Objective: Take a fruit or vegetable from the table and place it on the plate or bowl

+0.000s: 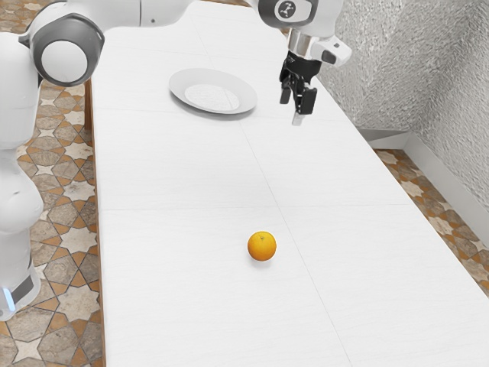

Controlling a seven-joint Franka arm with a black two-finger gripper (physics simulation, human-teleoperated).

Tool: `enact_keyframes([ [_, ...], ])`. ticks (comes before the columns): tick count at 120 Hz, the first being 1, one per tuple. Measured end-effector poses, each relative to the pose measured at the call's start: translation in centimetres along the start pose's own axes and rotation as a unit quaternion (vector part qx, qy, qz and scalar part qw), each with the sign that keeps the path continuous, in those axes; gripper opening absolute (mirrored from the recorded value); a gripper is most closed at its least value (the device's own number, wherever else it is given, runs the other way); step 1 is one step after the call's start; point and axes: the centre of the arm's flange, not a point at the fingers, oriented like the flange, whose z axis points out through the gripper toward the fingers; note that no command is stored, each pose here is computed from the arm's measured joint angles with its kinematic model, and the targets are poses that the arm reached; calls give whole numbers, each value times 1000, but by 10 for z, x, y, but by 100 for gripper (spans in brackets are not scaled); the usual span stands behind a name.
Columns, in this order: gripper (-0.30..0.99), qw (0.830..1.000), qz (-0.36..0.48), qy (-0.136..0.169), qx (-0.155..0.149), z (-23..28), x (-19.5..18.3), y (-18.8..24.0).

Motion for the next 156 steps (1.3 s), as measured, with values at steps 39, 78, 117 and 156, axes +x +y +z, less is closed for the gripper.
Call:
enact_keyframes([
  [39, 69, 1000, 3, -2, -1, 0, -1, -1],
  [78, 69, 994, 91, -18, -57, 57, 32, 73],
  [117, 69, 971, 227, -32, -66, 53, -7, 179],
  [156, 69, 963, 263, -59, -1, 70, -97, 208],
])
